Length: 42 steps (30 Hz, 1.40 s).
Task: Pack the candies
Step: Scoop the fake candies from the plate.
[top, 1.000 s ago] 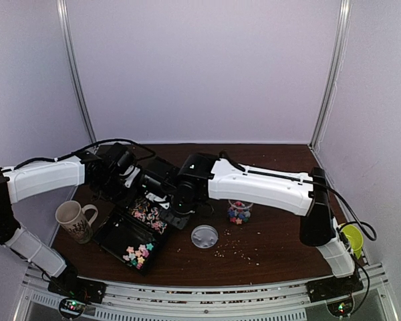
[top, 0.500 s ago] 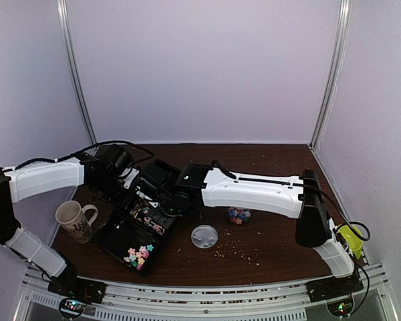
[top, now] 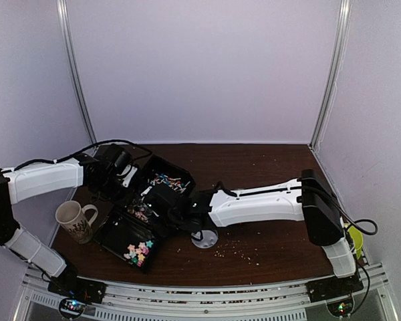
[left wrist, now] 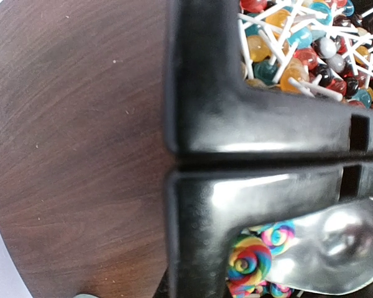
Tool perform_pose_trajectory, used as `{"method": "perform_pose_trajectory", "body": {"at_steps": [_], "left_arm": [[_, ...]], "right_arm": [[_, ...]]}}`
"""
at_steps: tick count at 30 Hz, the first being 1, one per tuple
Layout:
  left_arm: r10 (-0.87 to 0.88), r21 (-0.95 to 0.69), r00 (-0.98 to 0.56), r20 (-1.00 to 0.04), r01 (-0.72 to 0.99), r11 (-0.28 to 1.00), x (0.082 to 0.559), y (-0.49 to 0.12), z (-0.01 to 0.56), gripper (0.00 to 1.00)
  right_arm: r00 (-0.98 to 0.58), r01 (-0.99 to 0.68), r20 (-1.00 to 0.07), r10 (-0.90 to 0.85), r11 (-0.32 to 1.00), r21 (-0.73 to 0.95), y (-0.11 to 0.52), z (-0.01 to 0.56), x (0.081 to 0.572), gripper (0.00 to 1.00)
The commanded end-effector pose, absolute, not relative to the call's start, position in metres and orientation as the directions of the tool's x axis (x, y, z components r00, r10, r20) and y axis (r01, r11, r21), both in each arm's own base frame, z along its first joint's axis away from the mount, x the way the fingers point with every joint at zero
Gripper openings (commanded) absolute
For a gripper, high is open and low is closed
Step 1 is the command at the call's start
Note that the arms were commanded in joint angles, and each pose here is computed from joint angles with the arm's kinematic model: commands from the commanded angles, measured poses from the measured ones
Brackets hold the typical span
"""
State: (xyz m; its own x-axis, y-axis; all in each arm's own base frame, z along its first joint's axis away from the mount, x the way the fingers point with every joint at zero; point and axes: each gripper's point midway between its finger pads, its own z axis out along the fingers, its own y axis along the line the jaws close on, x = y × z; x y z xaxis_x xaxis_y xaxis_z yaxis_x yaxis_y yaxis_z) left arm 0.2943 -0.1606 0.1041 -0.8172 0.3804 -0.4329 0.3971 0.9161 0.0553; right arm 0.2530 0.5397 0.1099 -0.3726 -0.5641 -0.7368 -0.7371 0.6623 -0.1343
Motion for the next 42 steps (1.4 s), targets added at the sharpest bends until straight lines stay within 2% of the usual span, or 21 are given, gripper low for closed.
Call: {"method": "perform_pose_trajectory", "body": {"at_steps": [1,6,19,37,42], "left_arm": [[0.283,-0.134,-0.618,-0.733,0.539,0.831,0.312,-0.231,0.206,0.00],[0.285,-0.064,-0.644,-0.709,0.462,0.884,0.320,-0.211,0.200,0.00],[0.254,-0.033,-0.702,-0.665,0.367,0.929,0.328,-0.188,0.187,0.00],[0.244,-0.066,-0.702,-0.670,0.383,0.921,0.327,-0.191,0.186,0.00],[0.243,-0.032,-0.737,-0.631,0.337,0.941,0.330,-0.181,0.176,0.00]], "right_arm": [[-0.387,-0.698,-0.733,-0.559,0.697,-0.163,0.523,0.056,0.274,0.00],[-0.404,-0.698,-0.722,-0.561,0.699,-0.152,0.521,0.051,0.273,0.00],[-0.398,-0.673,-0.779,-0.484,0.731,-0.110,0.502,0.059,0.273,0.00],[-0.335,-0.682,-0.867,-0.369,0.730,-0.047,0.490,0.071,0.270,0.00],[-0.300,-0.693,-0.891,-0.341,0.719,-0.041,0.485,0.081,0.267,0.00]]}}
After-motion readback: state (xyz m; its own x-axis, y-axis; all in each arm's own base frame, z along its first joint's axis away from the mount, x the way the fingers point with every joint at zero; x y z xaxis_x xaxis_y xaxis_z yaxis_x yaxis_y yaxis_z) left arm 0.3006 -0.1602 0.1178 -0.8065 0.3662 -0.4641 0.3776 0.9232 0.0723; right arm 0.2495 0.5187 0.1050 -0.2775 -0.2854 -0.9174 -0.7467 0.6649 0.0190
